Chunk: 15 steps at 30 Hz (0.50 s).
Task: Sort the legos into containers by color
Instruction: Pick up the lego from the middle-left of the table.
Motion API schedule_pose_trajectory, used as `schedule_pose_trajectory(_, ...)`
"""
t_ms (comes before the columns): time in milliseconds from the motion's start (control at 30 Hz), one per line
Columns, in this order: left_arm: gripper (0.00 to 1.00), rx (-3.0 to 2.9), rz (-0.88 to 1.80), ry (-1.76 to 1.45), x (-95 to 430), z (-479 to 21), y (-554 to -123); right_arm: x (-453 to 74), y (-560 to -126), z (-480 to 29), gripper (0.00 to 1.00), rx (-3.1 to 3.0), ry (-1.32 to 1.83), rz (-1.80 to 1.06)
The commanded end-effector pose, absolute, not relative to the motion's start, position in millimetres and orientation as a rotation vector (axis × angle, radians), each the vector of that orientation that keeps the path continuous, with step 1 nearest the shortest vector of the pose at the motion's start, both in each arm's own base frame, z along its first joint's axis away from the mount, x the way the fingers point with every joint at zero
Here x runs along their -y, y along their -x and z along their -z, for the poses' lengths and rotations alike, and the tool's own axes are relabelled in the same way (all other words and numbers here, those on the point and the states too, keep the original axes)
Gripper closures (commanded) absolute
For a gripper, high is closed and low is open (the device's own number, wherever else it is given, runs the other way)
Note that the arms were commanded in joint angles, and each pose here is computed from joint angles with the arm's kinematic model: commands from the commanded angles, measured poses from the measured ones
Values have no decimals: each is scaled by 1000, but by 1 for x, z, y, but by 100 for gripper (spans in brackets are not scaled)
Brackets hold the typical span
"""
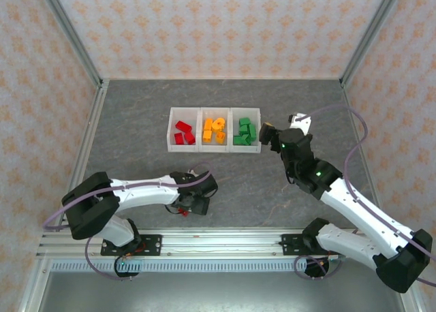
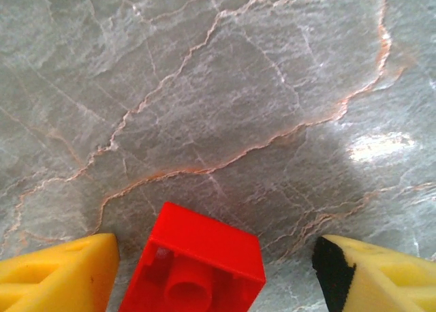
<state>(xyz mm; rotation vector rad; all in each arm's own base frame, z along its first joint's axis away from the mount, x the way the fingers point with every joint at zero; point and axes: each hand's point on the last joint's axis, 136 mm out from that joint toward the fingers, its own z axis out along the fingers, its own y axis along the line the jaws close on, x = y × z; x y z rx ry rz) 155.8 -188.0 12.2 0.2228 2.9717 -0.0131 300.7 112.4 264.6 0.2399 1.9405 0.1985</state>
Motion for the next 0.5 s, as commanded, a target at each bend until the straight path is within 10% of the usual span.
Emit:
schedule_pose_trajectory(0,27,-3025,-51,-198,171,-2,-139,-106,-300,-259,0,-1941,-272,-178)
schedule_pose_trajectory(467,43,-3007,76,-51,170,-5,-132,-106,-300,-257,0,-1945,-278,-181)
